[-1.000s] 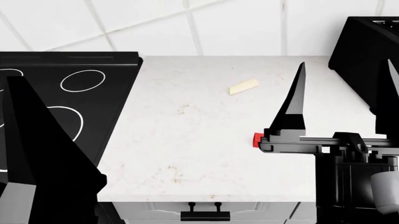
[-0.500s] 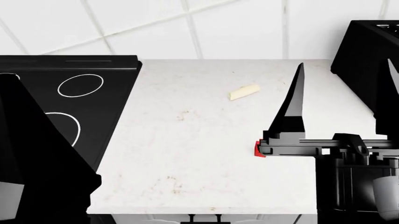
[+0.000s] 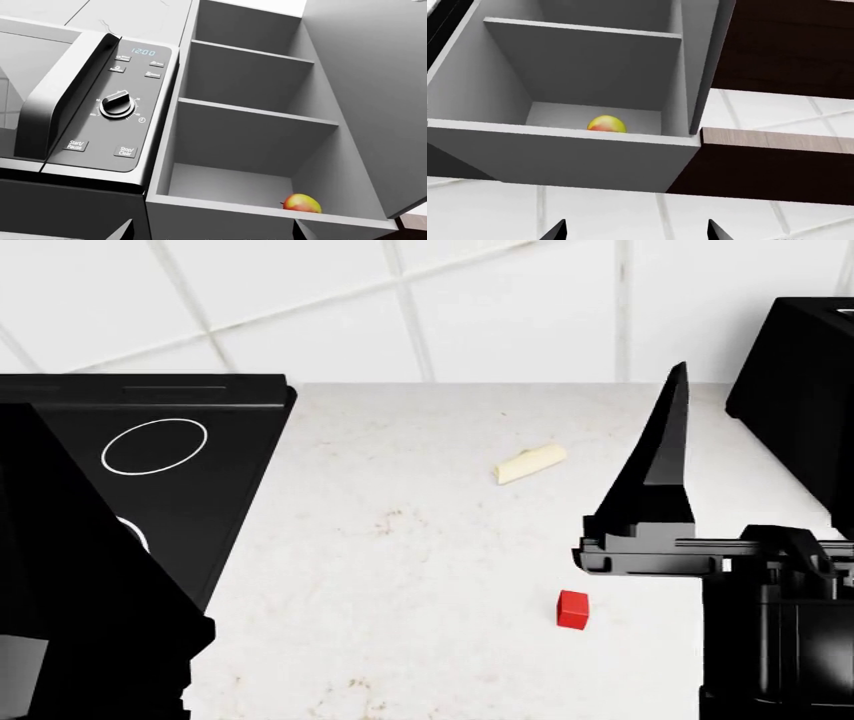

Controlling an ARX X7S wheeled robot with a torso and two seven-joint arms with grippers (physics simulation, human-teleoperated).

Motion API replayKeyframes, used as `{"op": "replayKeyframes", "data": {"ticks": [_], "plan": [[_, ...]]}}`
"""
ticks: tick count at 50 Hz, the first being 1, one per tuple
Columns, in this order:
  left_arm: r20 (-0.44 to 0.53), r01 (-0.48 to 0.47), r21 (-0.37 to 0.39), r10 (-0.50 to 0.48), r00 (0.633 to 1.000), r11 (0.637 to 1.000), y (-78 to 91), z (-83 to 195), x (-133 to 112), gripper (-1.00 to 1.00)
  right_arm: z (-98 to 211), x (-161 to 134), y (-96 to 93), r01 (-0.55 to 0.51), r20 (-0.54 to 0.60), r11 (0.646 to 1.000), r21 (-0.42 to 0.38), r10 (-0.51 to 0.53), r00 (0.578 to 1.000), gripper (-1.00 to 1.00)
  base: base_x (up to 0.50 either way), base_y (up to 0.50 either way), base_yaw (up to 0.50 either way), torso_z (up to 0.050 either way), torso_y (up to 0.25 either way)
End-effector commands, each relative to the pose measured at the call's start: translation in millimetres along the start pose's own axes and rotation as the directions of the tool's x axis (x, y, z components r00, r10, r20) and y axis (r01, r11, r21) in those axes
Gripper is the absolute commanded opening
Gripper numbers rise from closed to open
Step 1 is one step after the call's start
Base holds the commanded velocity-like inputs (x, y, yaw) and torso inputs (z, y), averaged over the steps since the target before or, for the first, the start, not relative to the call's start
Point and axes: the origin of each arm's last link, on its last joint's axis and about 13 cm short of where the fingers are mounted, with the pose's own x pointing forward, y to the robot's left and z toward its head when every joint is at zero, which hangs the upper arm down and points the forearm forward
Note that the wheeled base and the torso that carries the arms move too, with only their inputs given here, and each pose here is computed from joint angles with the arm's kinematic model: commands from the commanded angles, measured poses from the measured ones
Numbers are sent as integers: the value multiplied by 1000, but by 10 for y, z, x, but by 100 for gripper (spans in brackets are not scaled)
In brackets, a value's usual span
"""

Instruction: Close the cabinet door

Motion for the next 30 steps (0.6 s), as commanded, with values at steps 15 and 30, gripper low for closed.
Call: {"op": "replayKeyframes", "data": {"ticks": [15,30], "plan": [[-1,3,-12,-3,1000,1000,8,19,-1,100,661,-36,-663,215,59,919,331,-248,967,100,0,0,0,0,0],[-9,8,-12,-8,1000,1000,4,-5,-5,100,824,341,-805,181,32,881,437,-216,976,100,0,0,0,0,0]]}}
